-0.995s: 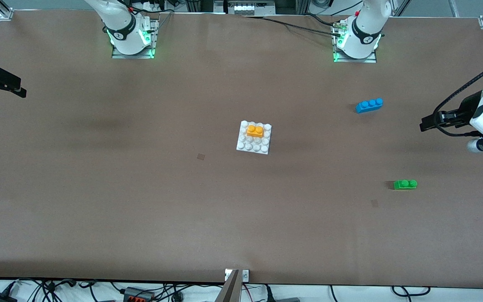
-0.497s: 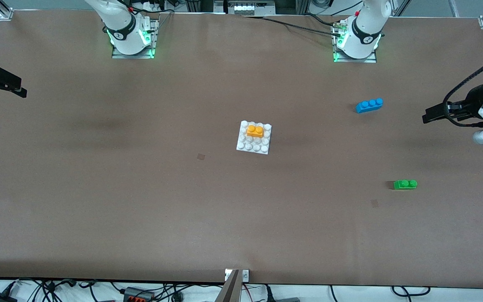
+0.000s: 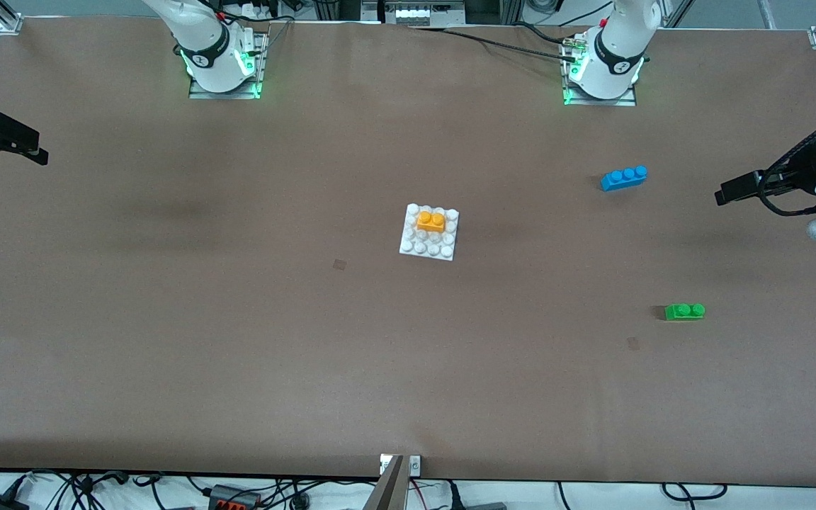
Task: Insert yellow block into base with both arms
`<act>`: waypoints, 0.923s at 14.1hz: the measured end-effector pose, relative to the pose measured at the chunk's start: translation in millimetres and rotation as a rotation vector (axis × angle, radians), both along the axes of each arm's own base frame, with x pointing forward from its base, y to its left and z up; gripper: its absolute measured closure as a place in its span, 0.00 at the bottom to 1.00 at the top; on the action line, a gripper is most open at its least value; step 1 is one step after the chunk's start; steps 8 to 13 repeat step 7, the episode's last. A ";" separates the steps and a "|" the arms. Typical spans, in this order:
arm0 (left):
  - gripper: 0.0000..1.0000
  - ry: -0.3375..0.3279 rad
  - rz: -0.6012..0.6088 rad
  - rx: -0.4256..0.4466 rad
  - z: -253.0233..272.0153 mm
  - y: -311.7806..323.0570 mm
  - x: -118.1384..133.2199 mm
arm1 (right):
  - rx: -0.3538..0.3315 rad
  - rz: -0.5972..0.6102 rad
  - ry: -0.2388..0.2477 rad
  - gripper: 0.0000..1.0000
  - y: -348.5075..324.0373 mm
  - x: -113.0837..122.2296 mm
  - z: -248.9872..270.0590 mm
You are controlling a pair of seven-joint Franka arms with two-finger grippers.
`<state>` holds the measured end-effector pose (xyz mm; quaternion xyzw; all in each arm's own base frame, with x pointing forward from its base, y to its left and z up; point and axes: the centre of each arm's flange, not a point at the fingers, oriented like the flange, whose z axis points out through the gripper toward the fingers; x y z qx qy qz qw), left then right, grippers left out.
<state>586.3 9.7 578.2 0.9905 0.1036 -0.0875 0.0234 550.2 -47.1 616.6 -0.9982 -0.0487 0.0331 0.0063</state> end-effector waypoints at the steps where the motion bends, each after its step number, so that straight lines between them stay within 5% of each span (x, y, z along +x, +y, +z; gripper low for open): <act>1: 0.00 0.000 0.000 0.000 0.0 0.2 0.0 | 0.000 0.000 0.000 0.00 0.0 0.0 0.0; 13: 0.00 -0.005 0.006 -0.002 0.3 3.0 0.5 | 0.000 -0.001 0.000 0.00 -0.5 0.0 0.0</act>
